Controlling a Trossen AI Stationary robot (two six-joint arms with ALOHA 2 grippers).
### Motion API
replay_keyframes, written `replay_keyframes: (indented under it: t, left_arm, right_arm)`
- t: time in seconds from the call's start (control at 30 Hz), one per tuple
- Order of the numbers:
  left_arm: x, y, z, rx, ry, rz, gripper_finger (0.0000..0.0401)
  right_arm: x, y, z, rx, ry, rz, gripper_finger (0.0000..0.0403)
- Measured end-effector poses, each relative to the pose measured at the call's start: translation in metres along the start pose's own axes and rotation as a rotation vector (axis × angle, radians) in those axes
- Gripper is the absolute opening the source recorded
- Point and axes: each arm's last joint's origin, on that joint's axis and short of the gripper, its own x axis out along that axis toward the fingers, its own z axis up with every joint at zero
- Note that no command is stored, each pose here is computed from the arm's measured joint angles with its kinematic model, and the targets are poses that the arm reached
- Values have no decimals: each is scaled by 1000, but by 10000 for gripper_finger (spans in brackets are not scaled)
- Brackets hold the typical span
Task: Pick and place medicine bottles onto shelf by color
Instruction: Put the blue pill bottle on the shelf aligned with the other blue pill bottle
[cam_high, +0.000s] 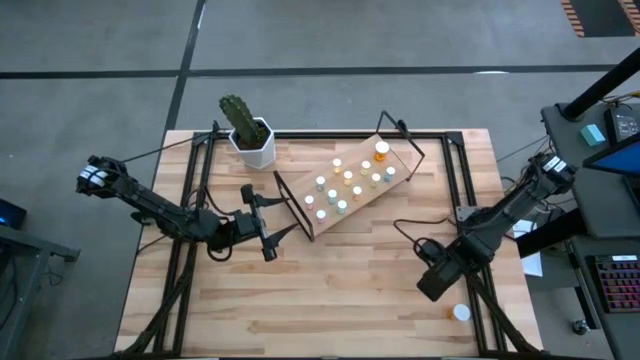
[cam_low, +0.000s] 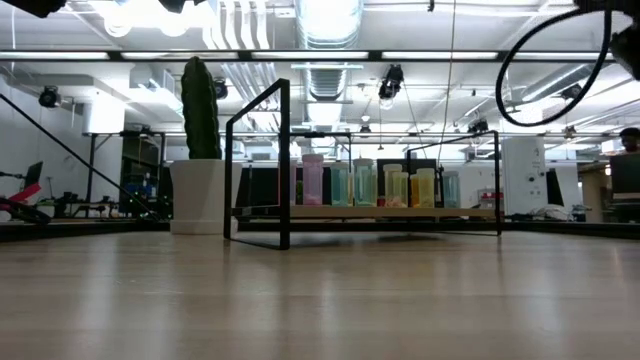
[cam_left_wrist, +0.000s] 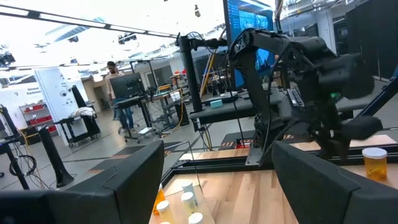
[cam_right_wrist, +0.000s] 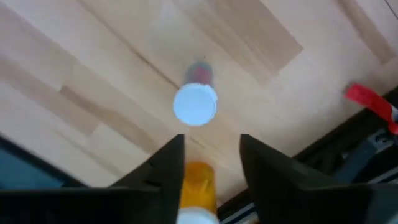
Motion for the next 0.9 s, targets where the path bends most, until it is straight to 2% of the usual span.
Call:
replay_keyframes:
  t: [0.2,0.4,0.57,0.9]
  left_arm:
    - [0,0,0,1,0,0,280]
    - [0,0,0,1,1,-1,280]
    - [0,0,-1,2,2,-1,280]
    - [0,0,-1,2,2,-1,280]
  right_arm:
    - [13,8,3,-25,-14,-27,210]
    - [26,16,6,-25,-34,-43,238]
    - [37,19,8,-16,-32,-100,215]
    - [40,20,9,-25,-31,-113,108]
